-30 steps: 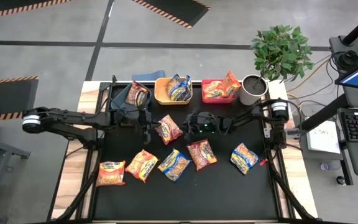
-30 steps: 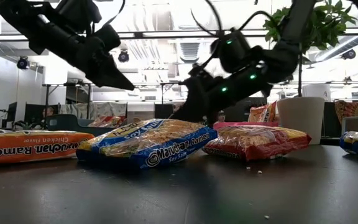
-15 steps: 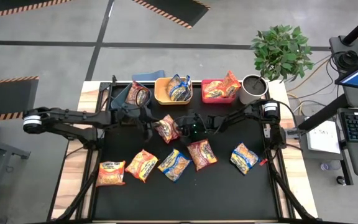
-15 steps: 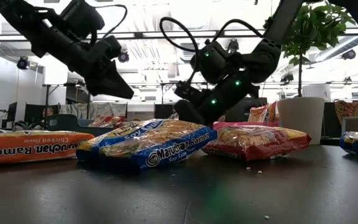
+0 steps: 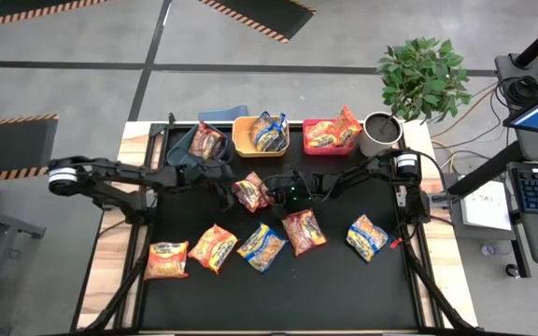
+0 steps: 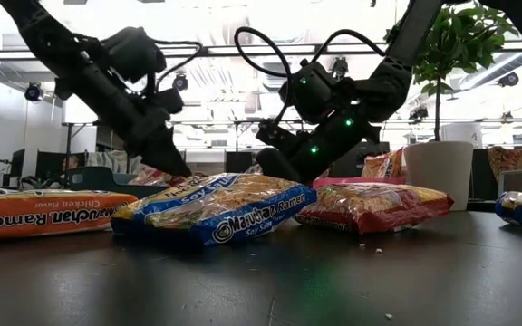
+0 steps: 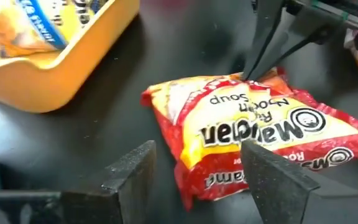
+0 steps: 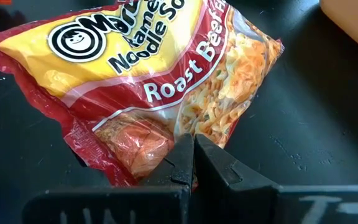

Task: Sort Maruchan noodles
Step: Put the red noodle pack into the blue bin

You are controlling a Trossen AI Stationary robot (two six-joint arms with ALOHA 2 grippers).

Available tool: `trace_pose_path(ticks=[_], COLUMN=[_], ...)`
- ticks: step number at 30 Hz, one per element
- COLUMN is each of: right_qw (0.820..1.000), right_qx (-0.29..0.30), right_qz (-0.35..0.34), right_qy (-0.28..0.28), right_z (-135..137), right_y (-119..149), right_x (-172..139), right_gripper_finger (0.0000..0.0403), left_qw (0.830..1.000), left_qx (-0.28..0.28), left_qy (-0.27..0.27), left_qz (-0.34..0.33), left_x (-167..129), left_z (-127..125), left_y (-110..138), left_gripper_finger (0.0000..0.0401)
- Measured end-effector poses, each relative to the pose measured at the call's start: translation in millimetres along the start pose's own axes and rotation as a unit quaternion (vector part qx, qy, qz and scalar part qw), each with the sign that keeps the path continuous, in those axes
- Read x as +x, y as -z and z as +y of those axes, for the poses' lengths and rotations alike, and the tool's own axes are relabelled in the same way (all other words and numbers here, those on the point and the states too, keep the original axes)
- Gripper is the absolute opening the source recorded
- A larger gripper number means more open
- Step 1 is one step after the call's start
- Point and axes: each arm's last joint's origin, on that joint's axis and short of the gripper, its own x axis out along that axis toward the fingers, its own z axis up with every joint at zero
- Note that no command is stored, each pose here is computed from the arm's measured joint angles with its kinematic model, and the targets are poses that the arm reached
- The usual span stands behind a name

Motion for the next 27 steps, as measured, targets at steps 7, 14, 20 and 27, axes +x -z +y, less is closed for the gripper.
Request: trace_pose_path(ticks=[7, 14, 20, 27], right_qw=[1.0, 1.0, 1.0, 1.0], right_qx=[0.0, 0.0, 0.006, 0.006], right_qz=[0.001, 0.002, 0.0, -0.013], right_qy=[0.0, 0.0, 0.0, -0.002], right_z=[0.0, 0.0, 0.0, 0.9], right_y=[0.3, 0.7, -1.6, -15.8], right_x=[0.0, 0.0, -2.6, -17.8], right_gripper_finger=[0.0009, 0.0009, 0.0009, 0.0009], left_qw=[1.0, 0.999, 0.999, 0.998], left_qx=[0.002, 0.018, 0.03, 0.058], left_qy=[0.014, 0.03, 0.031, 0.038], left_qz=[0.019, 0.036, 0.026, 0.011], left_x=[22.7, 34.3, 30.6, 15.7], left_z=[-1.6, -4.1, -4.1, -5.9], left_y=[8.6, 12.8, 8.2, 1.4], left_gripper_finger=[0.0215, 0.0151, 0.0024, 0.0007])
